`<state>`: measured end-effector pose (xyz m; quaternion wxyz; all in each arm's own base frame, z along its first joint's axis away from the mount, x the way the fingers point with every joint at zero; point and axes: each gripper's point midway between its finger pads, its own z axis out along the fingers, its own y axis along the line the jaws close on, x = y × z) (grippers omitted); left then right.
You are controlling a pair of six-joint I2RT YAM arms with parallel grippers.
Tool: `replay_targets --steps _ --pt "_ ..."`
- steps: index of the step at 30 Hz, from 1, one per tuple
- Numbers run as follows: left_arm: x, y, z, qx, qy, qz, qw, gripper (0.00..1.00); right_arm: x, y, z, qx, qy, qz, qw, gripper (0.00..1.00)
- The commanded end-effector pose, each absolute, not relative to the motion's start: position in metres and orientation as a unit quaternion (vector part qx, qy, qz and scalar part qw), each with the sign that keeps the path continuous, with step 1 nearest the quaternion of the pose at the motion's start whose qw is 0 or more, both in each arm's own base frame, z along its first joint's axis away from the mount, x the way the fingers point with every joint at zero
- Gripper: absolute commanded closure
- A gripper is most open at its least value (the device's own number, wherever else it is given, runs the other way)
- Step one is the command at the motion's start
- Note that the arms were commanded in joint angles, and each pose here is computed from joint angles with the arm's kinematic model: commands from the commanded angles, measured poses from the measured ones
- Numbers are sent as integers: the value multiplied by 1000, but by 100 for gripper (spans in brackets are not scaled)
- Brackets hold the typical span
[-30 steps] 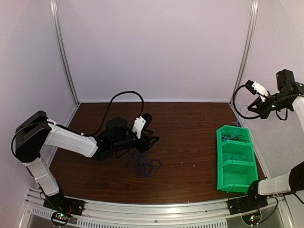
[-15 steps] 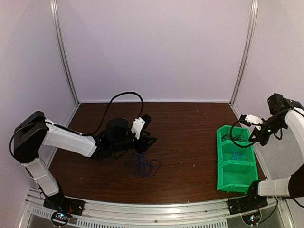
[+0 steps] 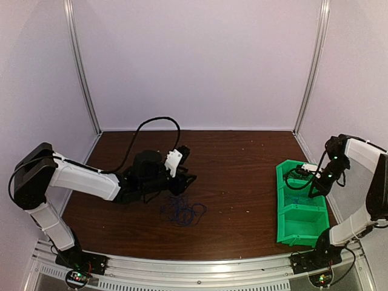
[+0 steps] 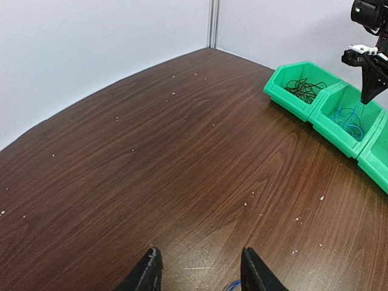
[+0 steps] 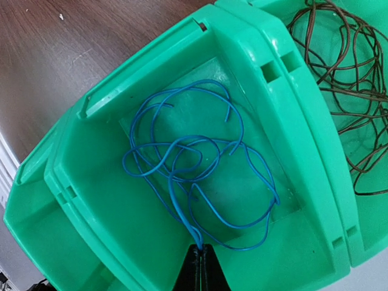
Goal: Untangle the cables
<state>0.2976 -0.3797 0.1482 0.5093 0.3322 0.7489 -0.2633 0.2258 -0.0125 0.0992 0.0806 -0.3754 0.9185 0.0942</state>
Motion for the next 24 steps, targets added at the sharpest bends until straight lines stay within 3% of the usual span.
replay_targets --steps 1,5,11,16,24 --pt "297 -372 159 315 747 -261 524 54 230 -21 80 -355 929 80 64 100" --pt "300 -365 153 304 762 -244 517 54 231 -24 71 -349 933 75 56 100" --pt "305 -363 137 296 791 -221 488 51 235 -23 84 -339 936 67 64 77" --pt "306 -355 143 290 802 -201 483 45 247 -22 133 -347 931 54 94 62" --pt "304 -323 133 273 833 -171 450 37 286 45 178 -415 890 82 168 57"
